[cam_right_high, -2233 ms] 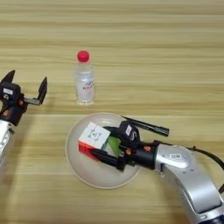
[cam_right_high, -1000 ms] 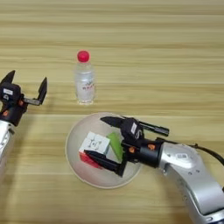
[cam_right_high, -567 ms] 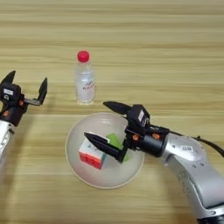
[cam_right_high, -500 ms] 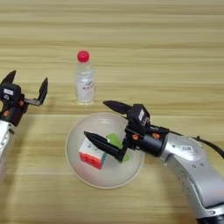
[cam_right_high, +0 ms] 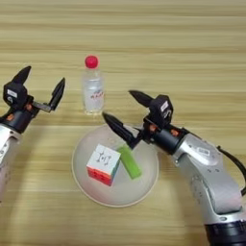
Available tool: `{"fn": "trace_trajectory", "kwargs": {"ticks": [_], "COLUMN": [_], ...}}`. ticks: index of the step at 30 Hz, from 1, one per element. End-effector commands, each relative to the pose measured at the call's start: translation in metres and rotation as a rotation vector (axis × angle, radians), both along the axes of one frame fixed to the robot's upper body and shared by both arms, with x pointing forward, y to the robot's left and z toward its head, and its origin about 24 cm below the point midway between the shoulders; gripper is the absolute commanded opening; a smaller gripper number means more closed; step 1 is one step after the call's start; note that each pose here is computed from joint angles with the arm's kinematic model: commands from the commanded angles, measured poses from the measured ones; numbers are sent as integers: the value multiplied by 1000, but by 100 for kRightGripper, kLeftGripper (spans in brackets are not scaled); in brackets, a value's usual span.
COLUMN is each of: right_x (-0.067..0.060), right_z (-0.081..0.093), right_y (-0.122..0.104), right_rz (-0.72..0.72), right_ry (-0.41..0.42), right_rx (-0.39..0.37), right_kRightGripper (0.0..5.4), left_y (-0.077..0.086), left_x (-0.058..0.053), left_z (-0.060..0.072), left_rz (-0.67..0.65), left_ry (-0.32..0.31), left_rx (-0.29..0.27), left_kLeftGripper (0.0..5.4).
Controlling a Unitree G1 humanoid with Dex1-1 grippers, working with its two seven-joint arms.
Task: Move the objects on the table
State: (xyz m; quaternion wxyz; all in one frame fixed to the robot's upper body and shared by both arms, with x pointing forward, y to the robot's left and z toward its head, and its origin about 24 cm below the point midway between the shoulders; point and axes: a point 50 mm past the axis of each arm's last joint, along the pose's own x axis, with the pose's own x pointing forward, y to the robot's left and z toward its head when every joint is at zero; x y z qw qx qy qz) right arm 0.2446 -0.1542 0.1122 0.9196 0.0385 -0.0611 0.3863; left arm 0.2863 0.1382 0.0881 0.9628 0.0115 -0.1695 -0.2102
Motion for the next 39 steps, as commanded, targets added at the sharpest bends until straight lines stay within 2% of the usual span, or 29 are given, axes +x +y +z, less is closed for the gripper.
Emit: {"fn": "trace_trajectory", "kwargs": {"ticks": [1, 10, 20, 25, 31, 39], "right_x": [11, 31, 37, 37, 36, 35], "right_z": [11, 23, 20, 18, 16, 15], "right_y": [-9, -35, -49, -55, -62, -63], "right_rz": [-100, -355, -574, -674, -758, -784], "right_ry": [-35, -95, -240, -296, -339, -351], "right_rx": [62, 143, 9, -24, -31, -12], "right_kRightGripper": [537, 537, 537, 537, 537, 537], "left_y": [-10, -29, -50, -57, -60, -62], "left_x": [5, 10, 13, 13, 15, 21], "left_z": [9, 10, 11, 10, 7, 0], "left_rz": [-49, -140, -232, -254, -256, -238], "left_ry": [-22, -7, 14, 25, 61, 119], "left_rx": [16, 24, 22, 24, 20, 24], "left_kLeftGripper": [540, 540, 540, 540, 540, 540]}}
